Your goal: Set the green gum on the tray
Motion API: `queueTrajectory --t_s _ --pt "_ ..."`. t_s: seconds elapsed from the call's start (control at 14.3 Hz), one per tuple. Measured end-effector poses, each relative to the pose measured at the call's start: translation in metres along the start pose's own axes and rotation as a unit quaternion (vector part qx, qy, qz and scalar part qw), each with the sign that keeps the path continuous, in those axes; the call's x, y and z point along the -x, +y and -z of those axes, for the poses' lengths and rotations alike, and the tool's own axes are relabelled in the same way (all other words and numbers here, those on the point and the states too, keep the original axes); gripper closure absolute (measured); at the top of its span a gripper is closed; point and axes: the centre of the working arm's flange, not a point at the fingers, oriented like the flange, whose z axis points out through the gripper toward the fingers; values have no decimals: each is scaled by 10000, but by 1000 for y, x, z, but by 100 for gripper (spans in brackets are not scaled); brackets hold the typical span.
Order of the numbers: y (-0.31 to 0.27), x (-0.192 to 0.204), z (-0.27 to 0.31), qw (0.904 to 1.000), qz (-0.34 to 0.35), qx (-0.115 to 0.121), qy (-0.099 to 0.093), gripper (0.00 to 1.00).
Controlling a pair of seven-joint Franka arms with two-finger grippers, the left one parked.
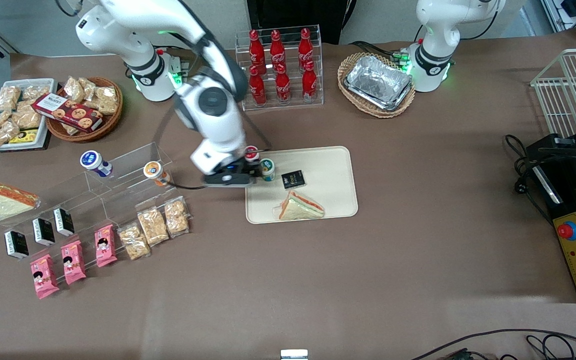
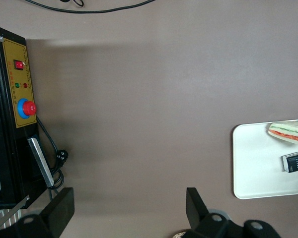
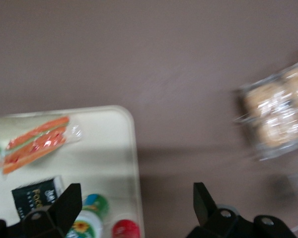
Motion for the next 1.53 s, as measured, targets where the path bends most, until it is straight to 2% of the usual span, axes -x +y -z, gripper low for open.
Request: queueTrajectory --t_s 0.28,0.42,0.63,0.84,1.05,1.19,1.33,1.53 --pt "111 -75 112 9998 165 75 2 0" --pt "154 -97 152 9990 402 166 -81 0" --pt "203 -117 195 9981 571 216 -7 0" --pt "248 -126 210 9957 896 245 37 0" --pt "278 -119 220 9953 939 116 -188 0" --pt "299 -114 230 9962 828 25 -252 0" --pt "328 -108 233 9956 805 -21 -469 0" --pt "352 -106 235 9959 712 -54 -546 0"
